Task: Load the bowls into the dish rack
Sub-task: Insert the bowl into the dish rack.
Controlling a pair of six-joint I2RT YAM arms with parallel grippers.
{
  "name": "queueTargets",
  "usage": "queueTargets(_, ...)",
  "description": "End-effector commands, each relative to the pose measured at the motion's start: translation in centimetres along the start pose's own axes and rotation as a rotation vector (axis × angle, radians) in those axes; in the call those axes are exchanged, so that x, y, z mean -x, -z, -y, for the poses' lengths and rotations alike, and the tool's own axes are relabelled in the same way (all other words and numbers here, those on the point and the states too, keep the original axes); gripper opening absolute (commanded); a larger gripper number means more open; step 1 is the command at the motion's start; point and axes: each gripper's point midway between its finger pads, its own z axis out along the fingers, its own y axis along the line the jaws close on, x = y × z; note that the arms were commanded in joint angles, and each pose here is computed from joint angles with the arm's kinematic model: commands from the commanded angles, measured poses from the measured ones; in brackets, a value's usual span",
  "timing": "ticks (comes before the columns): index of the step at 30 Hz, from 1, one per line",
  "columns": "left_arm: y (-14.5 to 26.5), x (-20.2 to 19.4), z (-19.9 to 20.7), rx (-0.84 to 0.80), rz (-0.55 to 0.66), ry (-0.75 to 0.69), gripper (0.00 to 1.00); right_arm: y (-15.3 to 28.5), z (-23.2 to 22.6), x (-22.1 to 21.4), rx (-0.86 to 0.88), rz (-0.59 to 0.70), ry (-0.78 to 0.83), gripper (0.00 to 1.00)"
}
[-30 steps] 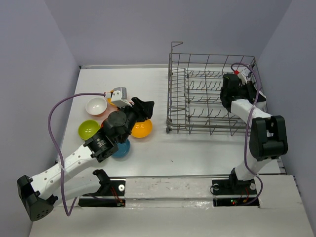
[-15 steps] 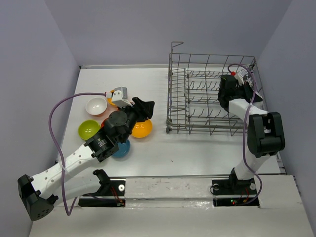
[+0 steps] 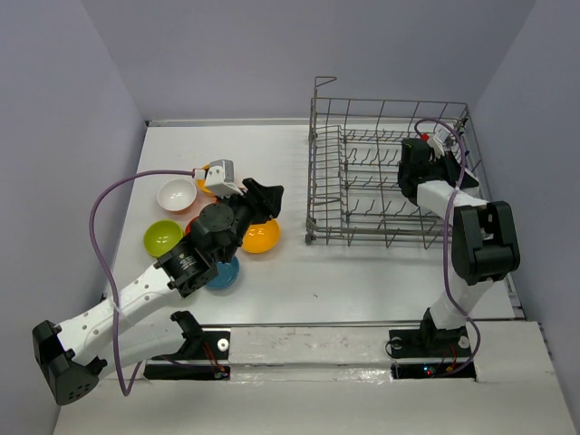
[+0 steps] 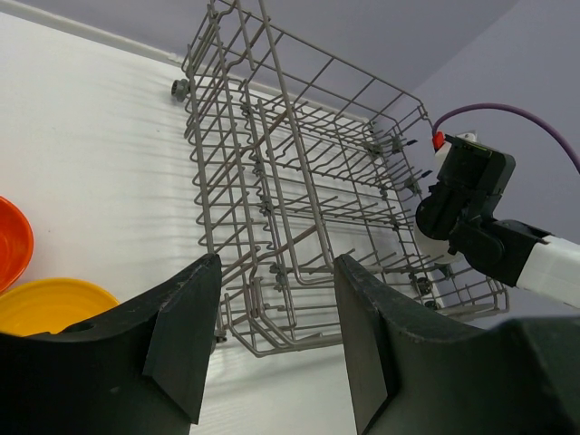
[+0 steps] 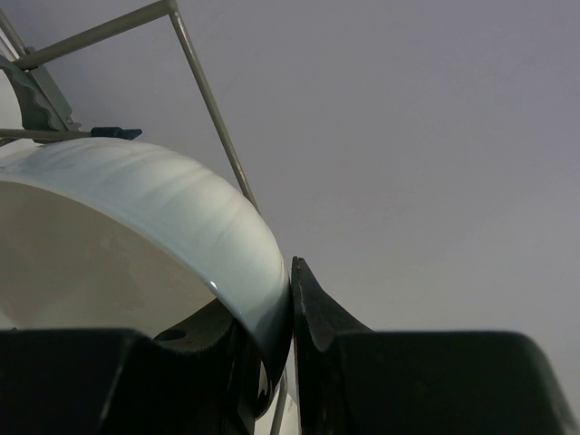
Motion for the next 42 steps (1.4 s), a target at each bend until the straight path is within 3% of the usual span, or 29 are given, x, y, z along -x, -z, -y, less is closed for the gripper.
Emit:
queueTargets(1, 0.0, 1.3, 0.2, -0.003, 0.051, 0.005, 0.62, 0.4, 2.5, -1.1, -0.149, -0.110, -0.062, 0.03)
queueTargets(33, -0.1, 1.0, -0.1, 0.002, 0.047, 0.000, 0.63, 0.6, 0.9, -1.1, -0.143, -0.101, -0.019, 0.39)
queueTargets(42, -0.1, 0.9, 0.0, 0.001, 0.046, 0.000, 0.63, 0.5, 0.7, -1.0, -0.142, -0.101, -0.012, 0.43)
